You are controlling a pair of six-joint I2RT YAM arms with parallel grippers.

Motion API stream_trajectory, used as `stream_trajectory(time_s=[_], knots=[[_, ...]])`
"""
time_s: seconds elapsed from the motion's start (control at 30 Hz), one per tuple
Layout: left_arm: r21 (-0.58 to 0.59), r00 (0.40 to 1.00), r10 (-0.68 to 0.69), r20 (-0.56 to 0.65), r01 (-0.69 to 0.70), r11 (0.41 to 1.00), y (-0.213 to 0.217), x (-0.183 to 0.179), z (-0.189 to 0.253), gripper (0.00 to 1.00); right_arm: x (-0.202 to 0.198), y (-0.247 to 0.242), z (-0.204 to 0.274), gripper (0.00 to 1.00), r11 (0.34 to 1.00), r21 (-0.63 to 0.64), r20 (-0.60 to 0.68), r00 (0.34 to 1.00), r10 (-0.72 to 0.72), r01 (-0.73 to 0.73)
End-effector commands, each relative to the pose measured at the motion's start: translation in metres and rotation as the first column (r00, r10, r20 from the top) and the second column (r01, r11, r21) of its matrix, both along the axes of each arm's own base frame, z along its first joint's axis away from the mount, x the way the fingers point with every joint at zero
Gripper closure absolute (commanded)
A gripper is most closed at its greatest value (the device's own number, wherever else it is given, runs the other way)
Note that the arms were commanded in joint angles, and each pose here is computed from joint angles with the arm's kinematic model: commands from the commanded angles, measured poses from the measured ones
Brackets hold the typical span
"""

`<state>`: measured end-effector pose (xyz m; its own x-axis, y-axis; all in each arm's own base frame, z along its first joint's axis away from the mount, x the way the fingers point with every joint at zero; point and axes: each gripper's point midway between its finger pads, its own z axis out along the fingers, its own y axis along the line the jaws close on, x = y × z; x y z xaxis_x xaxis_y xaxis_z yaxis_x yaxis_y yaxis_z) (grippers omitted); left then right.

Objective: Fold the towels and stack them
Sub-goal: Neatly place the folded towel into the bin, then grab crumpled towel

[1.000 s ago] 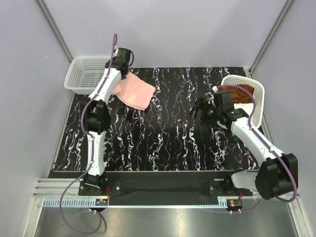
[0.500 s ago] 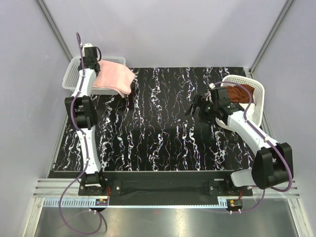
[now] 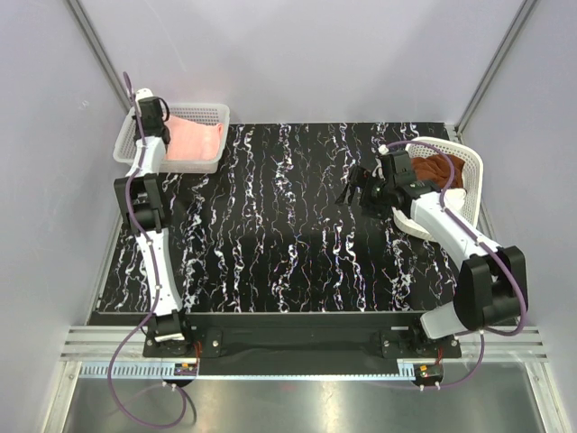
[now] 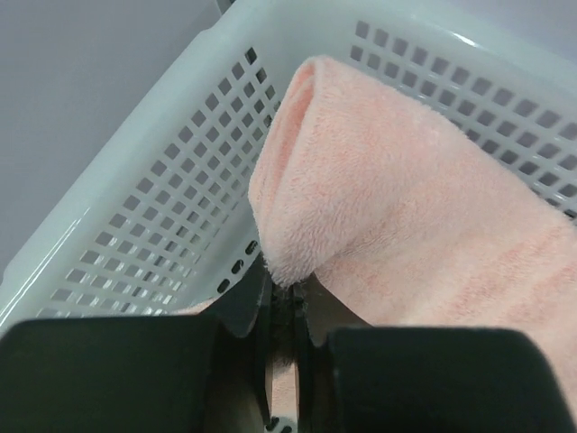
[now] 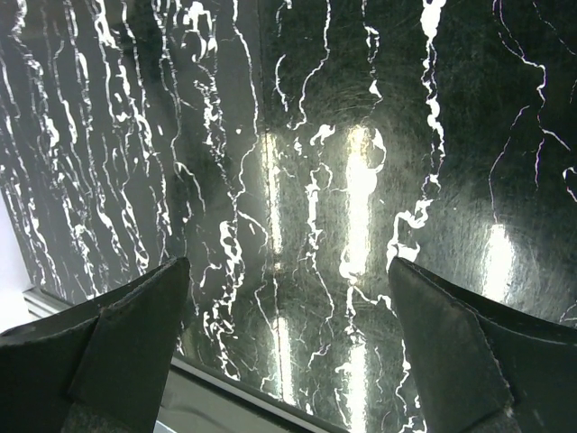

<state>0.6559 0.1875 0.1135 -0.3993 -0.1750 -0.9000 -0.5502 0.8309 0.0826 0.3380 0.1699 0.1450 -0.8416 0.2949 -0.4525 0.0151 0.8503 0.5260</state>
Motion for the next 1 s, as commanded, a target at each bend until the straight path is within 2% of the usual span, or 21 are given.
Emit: stream_trajectory(time_s=[0.0,0.07,0.13,0.23,0.33,0.4,0.47,0.5,0.53,0.57,0.6,0.67,0.7,0.73,0.8,0.83,0.9,0.97], knots=[[0.041,0.993,0.011,0.121,-0.016,0.999,0.015,0.017,0.028,0.8,0.018,0.005,0.011,0.0,1.0,-0.014,0.056,0.998,0.014,-0.013],[0.054,0.992,0.006,0.123,-0.013,0.998,0.017,0.017,0.03,0.88,0.021,0.006,0.009,0.0,1.0,-0.008,0.054,0.998,0.016,-0.016],[0.057,0.991,-0.002,0.131,-0.006,0.998,0.019,0.017,0.035,0.72,0.022,0.008,0.005,0.0,1.0,-0.005,0.043,0.999,0.021,-0.02],[0.07,0.991,0.004,0.136,-0.013,0.997,0.021,0.014,0.048,0.43,0.022,0.01,0.002,0.0,1.0,0.002,0.036,0.999,0.028,-0.028],[0.053,0.987,-0.013,0.161,0.005,0.999,0.013,0.007,0.081,0.36,0.022,0.011,0.0,0.0,1.0,0.001,0.034,0.999,0.031,-0.031],[-0.004,0.978,-0.059,0.198,0.061,0.998,-0.007,-0.002,0.118,0.3,0.023,0.01,0.0,0.0,0.999,-0.005,0.037,0.999,0.032,-0.031],[-0.056,0.965,-0.14,0.224,0.156,0.986,-0.036,-0.008,0.135,0.28,0.025,0.009,0.006,0.0,1.0,-0.011,0.048,0.999,0.026,-0.025],[-0.052,0.945,-0.185,0.271,0.206,0.977,-0.059,-0.015,0.169,0.27,0.03,0.008,0.016,0.0,1.0,-0.01,0.073,0.997,0.018,-0.017],[-0.052,0.933,-0.213,0.289,0.237,0.97,-0.073,-0.02,0.184,0.26,0.034,0.005,0.021,0.0,1.0,-0.027,0.092,0.996,0.003,-0.001],[-0.065,0.931,-0.248,0.269,0.274,0.959,-0.088,-0.026,0.182,0.23,0.036,0.003,0.027,0.0,0.999,-0.036,0.096,0.995,-0.006,0.009],[-0.053,0.912,-0.288,0.293,0.316,0.947,-0.113,-0.036,0.208,0.19,0.039,0.001,0.033,0.0,0.999,-0.045,0.104,0.994,-0.016,0.021],[-0.061,0.905,-0.344,0.248,0.37,0.927,-0.142,-0.051,0.211,0.16,0.05,-0.004,0.058,0.0,0.996,-0.064,0.139,0.989,-0.046,0.055],[-0.051,0.885,-0.39,0.255,0.415,0.908,-0.169,-0.064,0.23,0.01,0.056,-0.005,0.075,0.0,0.995,-0.054,0.171,0.982,-0.077,0.088],[-0.078,0.887,-0.412,0.208,0.434,0.897,-0.185,-0.078,0.225,0.01,0.06,-0.012,0.08,0.0,0.989,-0.078,0.181,0.978,-0.106,0.122],[-0.114,0.853,-0.485,0.193,0.511,0.852,-0.226,-0.102,0.233,0.01,0.072,-0.024,0.1,0.0,0.977,-0.118,0.23,0.962,-0.15,0.18],[-0.156,0.844,-0.499,0.198,0.529,0.834,-0.241,-0.125,0.246,0.01,0.073,-0.04,0.1,0.0,0.955,-0.176,0.226,0.954,-0.198,0.24],[-0.192,0.778,-0.604,0.173,0.628,0.754,-0.291,-0.157,0.245,0.01,0.085,-0.066,0.107,0.0,0.934,-0.183,0.235,0.936,-0.262,0.308],[-0.18,0.73,-0.666,0.152,0.683,0.708,-0.315,-0.196,0.251,0.01,0.094,-0.097,0.106,0.0,0.908,-0.198,0.243,0.916,-0.318,0.368]])
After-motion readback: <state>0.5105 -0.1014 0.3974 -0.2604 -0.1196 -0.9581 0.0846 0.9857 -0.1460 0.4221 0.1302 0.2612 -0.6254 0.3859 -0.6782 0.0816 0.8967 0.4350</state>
